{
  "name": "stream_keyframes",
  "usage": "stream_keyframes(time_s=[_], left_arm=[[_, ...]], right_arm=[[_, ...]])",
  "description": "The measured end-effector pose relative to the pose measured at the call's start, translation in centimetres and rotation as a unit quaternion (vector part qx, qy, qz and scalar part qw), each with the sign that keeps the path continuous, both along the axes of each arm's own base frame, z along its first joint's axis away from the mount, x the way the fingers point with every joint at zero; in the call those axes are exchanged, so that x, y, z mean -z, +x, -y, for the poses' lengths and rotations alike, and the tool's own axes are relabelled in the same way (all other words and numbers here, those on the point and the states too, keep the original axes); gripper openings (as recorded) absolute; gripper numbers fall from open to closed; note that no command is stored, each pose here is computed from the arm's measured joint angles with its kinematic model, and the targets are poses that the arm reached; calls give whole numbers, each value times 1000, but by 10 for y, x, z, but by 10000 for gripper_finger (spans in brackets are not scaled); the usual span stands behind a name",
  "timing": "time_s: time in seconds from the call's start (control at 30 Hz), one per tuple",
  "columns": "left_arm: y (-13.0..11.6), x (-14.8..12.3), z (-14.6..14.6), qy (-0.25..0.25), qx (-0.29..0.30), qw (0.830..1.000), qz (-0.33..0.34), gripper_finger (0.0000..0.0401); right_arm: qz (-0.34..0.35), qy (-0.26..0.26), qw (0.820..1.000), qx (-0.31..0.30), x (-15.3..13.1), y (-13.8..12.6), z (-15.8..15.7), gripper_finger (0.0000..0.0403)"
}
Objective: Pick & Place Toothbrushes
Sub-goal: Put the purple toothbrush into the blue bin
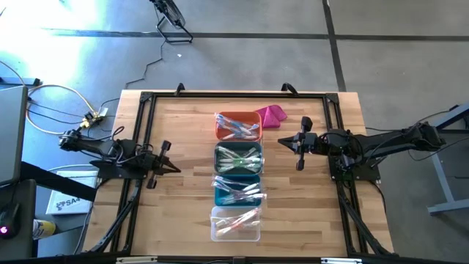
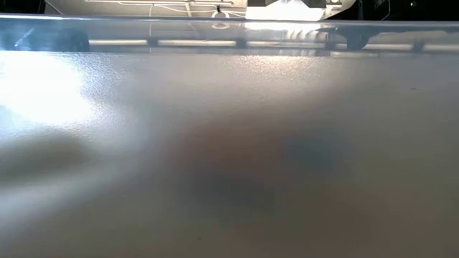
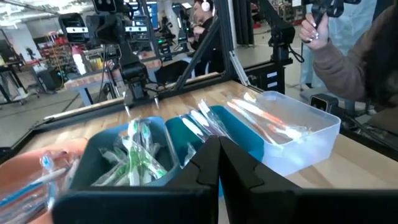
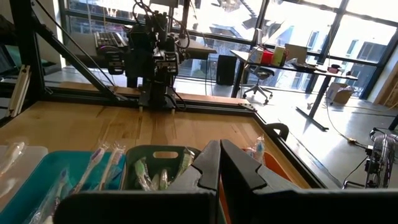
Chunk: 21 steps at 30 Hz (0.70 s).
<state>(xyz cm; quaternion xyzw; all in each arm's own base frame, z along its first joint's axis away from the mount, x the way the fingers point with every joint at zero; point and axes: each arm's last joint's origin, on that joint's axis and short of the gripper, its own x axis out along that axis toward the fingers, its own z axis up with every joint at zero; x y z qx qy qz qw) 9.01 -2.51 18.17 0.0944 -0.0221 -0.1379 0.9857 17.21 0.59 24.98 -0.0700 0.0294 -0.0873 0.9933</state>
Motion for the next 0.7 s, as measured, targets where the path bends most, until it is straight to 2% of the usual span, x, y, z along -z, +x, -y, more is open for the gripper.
stream_keyframes(time_s=[0.7], left_arm=[[2, 9, 0, 4, -4, 1000, -12, 1]], right_arm=[[0, 0, 1000, 0, 0, 0, 0, 5]])
